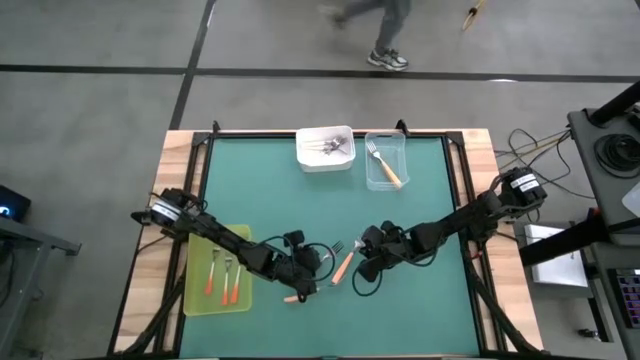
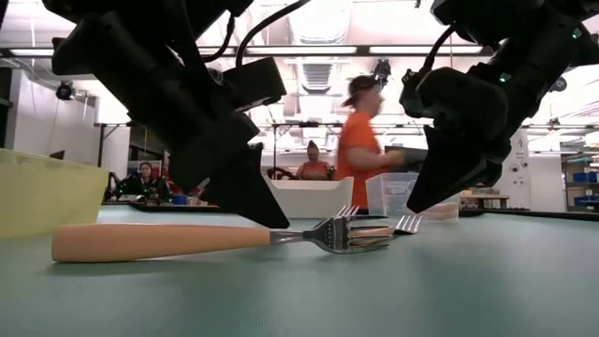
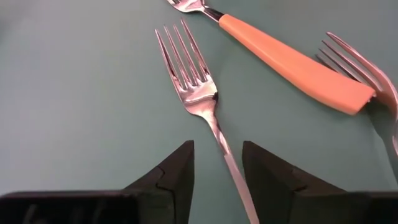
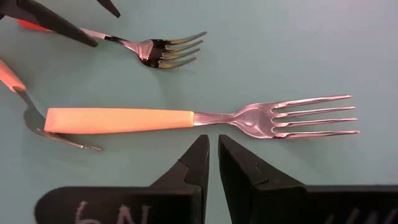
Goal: Sort silverware by color (type)
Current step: Put the orange fork into the yellow bin
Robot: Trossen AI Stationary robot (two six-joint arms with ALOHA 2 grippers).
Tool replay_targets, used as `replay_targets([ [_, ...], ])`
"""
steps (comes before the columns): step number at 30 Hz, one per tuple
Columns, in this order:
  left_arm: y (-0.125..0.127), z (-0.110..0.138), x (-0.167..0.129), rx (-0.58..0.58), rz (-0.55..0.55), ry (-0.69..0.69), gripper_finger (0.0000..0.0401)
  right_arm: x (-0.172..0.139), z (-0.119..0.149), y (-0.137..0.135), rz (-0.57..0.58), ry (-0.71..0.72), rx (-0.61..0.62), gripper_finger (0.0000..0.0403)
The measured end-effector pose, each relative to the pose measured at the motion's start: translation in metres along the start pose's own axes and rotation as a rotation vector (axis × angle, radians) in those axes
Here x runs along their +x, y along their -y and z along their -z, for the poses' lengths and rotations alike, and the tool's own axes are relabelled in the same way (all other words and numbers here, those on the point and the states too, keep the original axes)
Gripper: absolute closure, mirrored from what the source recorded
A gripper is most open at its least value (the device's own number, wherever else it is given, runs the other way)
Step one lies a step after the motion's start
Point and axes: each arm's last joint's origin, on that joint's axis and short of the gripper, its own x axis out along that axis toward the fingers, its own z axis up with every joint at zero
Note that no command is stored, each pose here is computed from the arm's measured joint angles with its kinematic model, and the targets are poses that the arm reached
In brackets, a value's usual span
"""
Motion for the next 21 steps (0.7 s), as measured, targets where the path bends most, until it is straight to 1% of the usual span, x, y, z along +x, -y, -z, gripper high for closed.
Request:
replay_targets([
  [11, 0.0007, 0.0003, -0.0003, -0.033, 0.021, -0.011, 0.0201, 0.0000, 0.0000, 0.0000, 0.000, 0.000, 0.000, 0.0376],
  [15, 0.0003, 0.0009, -0.0004, -0.044, 0.018, -0.017, 0.0192, 0.0000, 0.0000, 0.0000, 0.000, 0.000, 0.000, 0.0376],
  [21, 0.0011, 0.0020, -0.0006, -0.050, 0.038, -0.034, 0.0198, -0.0006, 0.0013, -0.0012, -0.003, -0.001, -0.013, 0.0376],
])
